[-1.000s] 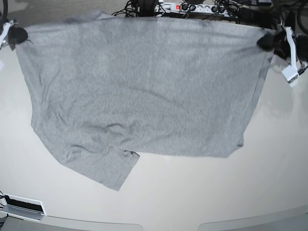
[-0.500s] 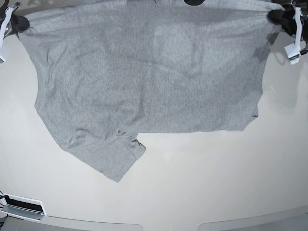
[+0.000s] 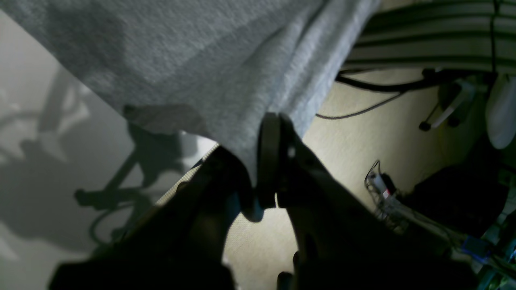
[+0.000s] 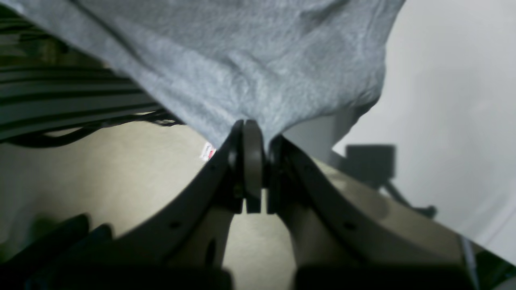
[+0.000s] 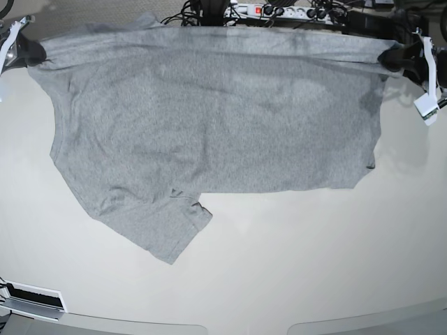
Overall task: Layout the t-shirt on the table in an organized manner, then fold the t-shirt properly
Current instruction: 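Fold the shoulder edge over the shirt body with both grippers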
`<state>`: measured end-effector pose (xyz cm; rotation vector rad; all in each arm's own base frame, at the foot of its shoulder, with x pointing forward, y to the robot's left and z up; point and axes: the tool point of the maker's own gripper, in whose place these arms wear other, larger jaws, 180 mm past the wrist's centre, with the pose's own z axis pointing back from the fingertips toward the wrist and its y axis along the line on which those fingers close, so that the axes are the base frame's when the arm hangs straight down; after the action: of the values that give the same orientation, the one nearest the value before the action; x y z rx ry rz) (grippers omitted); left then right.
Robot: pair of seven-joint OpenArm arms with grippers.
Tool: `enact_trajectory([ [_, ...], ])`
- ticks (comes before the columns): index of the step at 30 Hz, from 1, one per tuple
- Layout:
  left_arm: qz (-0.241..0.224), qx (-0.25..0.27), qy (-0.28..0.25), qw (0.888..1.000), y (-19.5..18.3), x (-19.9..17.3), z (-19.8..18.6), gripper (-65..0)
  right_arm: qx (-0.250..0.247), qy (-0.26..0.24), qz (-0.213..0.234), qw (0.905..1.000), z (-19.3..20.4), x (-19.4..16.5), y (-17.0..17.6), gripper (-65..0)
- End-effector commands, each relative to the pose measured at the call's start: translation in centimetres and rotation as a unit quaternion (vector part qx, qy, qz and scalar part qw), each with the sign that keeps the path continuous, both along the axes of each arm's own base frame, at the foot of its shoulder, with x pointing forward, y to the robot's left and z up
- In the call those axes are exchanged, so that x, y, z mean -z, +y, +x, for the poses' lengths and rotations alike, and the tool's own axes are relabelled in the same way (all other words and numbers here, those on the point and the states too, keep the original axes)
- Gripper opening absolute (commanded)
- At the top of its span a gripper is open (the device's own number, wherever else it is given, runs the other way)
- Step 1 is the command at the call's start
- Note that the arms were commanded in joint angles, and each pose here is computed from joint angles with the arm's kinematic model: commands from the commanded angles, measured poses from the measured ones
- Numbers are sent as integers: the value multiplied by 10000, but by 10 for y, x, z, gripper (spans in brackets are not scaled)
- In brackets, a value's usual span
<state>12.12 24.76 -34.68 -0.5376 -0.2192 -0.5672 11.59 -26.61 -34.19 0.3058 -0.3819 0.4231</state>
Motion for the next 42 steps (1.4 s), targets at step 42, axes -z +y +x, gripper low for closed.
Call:
enact_trajectory([
  [42,821,-522,-1700,9806,14,12,66,-650,1181,-1187,225,9856,89,11,-26,-650],
])
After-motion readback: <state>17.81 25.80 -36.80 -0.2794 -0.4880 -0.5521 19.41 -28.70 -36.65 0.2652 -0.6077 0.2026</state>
